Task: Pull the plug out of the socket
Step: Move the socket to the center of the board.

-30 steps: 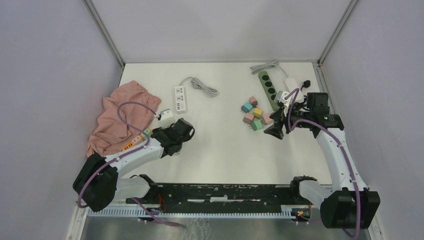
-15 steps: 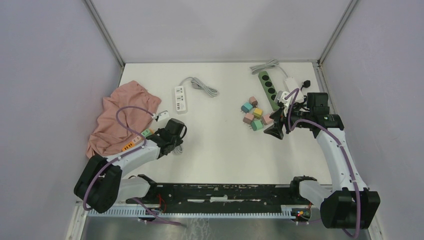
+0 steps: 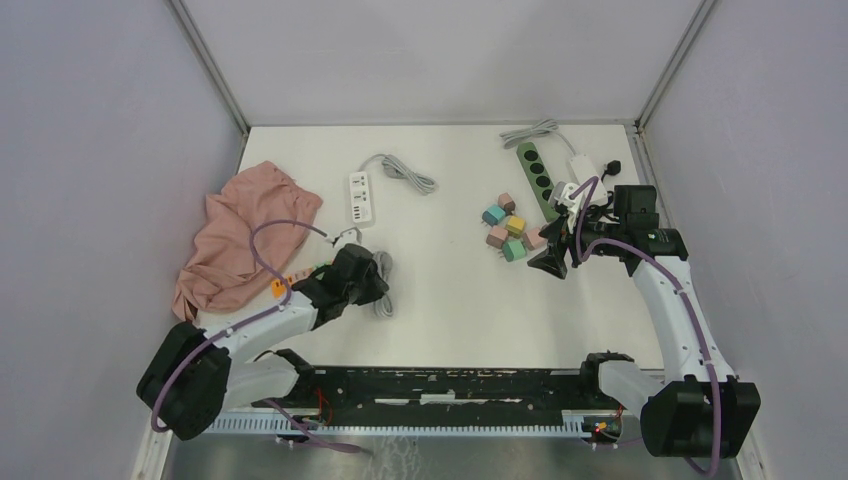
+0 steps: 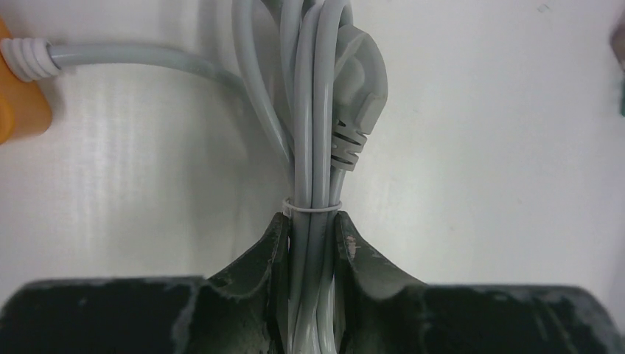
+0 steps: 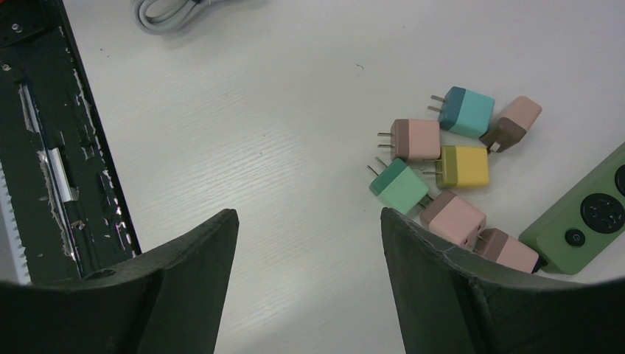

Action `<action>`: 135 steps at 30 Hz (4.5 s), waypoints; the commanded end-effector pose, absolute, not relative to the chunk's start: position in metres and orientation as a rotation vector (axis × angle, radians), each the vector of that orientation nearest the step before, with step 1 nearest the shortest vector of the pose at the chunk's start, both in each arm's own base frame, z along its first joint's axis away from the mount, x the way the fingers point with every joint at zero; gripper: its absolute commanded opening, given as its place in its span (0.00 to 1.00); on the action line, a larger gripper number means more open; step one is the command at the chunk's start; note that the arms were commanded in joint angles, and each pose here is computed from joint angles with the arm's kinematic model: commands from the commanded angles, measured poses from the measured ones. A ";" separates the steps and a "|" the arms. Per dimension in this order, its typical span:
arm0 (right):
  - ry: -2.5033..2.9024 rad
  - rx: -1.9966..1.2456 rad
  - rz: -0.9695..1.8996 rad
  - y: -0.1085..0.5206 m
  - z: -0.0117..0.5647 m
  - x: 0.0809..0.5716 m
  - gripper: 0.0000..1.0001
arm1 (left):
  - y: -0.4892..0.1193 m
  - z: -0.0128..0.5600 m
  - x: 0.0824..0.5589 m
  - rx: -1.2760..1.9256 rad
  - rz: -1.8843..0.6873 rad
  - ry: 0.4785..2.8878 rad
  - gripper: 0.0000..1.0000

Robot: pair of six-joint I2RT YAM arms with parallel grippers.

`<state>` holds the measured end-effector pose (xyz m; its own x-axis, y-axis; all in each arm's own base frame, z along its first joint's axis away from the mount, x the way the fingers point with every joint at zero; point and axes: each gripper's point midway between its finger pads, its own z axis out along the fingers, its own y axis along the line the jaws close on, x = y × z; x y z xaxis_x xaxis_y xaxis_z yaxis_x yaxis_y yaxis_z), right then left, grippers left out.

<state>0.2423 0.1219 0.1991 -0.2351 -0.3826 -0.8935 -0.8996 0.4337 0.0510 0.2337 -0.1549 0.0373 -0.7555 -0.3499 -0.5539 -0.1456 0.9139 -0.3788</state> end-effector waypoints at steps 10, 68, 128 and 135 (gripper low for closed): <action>1.757 -1.114 0.740 0.124 0.208 0.244 0.77 | -0.338 0.102 0.222 -0.082 -1.099 2.260 0.05; 1.864 -0.977 0.576 0.102 0.206 0.269 0.79 | -0.439 0.151 0.160 0.564 -1.390 1.896 0.66; 1.858 -0.995 0.620 0.106 0.201 0.267 0.79 | -0.247 0.113 0.246 0.655 -0.596 1.896 0.88; 1.853 -0.996 0.623 0.106 0.202 0.266 0.79 | -0.242 0.097 0.250 0.790 -0.621 1.813 0.90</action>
